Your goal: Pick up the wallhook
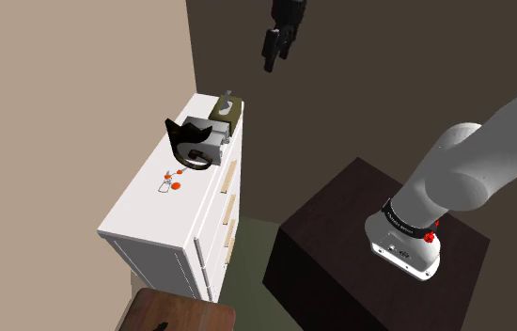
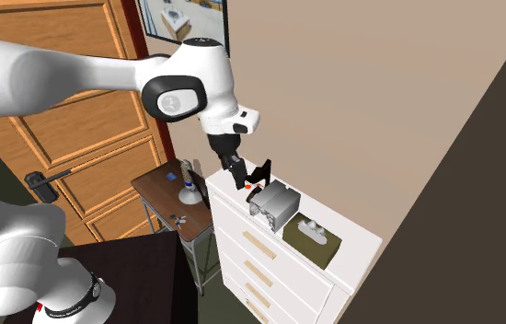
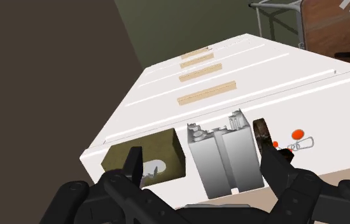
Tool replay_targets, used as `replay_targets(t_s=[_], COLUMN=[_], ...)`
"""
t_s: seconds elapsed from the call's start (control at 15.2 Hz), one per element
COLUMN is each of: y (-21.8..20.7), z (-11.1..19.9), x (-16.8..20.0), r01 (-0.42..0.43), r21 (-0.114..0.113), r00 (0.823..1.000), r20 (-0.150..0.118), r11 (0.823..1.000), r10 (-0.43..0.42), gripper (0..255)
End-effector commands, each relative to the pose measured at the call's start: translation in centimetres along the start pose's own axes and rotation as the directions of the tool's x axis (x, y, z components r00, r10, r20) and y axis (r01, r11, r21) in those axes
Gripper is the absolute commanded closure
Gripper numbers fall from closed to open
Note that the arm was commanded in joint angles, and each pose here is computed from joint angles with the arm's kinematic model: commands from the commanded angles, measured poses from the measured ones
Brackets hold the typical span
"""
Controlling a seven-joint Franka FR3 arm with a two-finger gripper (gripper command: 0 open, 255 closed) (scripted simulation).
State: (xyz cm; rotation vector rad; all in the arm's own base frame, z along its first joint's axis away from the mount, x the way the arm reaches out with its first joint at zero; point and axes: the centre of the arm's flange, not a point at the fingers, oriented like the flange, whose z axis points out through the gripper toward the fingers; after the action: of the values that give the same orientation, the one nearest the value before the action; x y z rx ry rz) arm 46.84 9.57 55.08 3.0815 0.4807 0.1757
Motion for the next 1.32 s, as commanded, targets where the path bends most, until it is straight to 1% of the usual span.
replay_targets(t_s=[0.0,0.59,0.92,1.25], y=[-1.3,-7.4,-11.3,-15.4], z=[1.7,8.1,11.8,15.5], x=[1.9,10.1,14.3,18.1], r01=[0.025,0.136,0.196,0.256], r21=[0.005,0.027,0.041,0.056], r00=[1.000,0.990,0.978,0.963], r20=[0.007,0.041,0.058,0.075], r11=[1.000,0.990,0.980,0.965], r10=[-0.025,-0.137,-0.199,-0.260], gripper=[0,0,0,0])
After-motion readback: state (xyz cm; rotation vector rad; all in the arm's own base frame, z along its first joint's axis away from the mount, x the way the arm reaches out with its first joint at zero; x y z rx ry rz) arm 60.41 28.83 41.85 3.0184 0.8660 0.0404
